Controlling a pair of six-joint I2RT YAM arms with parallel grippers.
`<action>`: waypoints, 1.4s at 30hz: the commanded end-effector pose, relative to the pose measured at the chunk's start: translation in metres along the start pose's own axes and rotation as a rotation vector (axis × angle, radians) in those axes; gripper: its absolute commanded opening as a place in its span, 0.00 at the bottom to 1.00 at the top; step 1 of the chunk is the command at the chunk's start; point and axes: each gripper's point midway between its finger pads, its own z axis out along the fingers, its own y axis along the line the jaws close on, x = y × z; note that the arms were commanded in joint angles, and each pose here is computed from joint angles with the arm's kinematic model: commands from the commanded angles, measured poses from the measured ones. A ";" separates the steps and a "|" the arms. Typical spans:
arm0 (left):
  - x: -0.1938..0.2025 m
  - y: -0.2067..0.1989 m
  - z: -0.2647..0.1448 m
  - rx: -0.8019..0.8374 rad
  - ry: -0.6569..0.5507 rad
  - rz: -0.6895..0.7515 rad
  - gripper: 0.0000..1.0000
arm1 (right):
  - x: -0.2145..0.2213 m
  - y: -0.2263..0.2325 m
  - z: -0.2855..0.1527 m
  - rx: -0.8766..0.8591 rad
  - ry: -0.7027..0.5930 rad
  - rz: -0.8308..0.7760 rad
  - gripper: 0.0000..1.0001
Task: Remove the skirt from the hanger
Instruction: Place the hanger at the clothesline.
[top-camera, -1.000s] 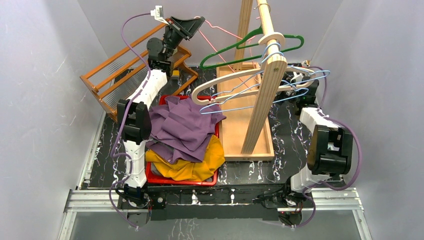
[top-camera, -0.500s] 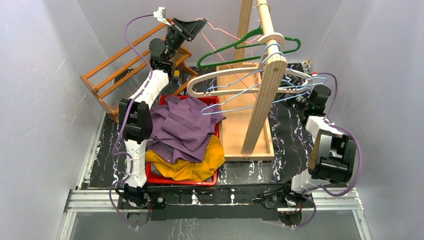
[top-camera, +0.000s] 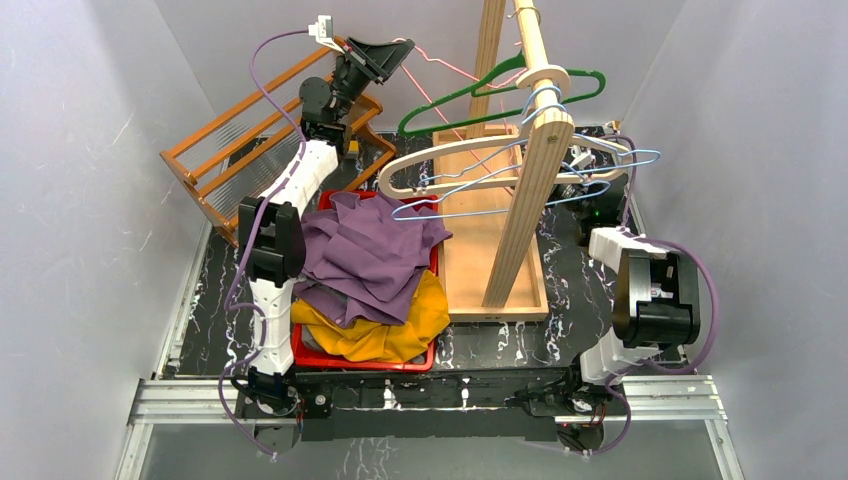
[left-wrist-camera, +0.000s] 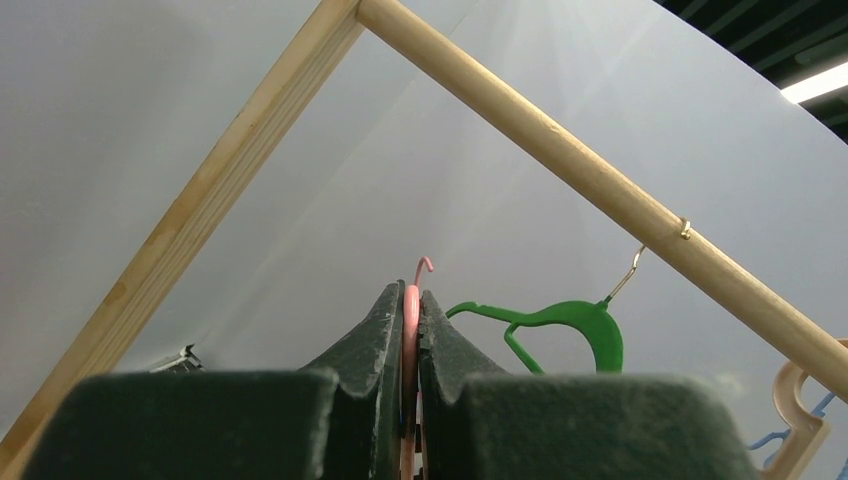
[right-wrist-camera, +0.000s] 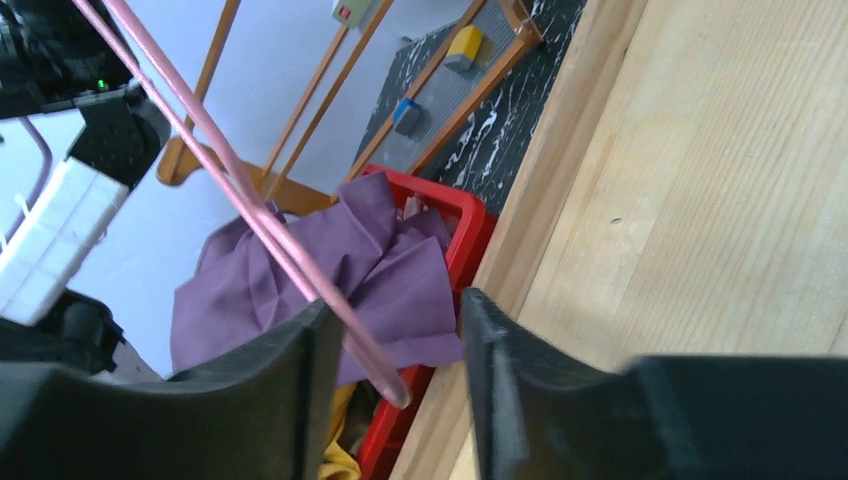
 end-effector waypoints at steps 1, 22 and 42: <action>-0.014 -0.040 0.008 0.104 -0.018 0.038 0.00 | -0.042 0.019 0.007 -0.066 -0.153 -0.077 0.41; 0.068 -0.111 0.046 0.342 0.187 0.119 0.00 | -0.118 -0.010 -0.007 -0.074 -0.478 -0.080 0.00; 0.046 -0.184 0.040 0.388 0.145 0.249 0.00 | -0.164 0.070 -0.015 -0.293 -0.539 -0.185 0.00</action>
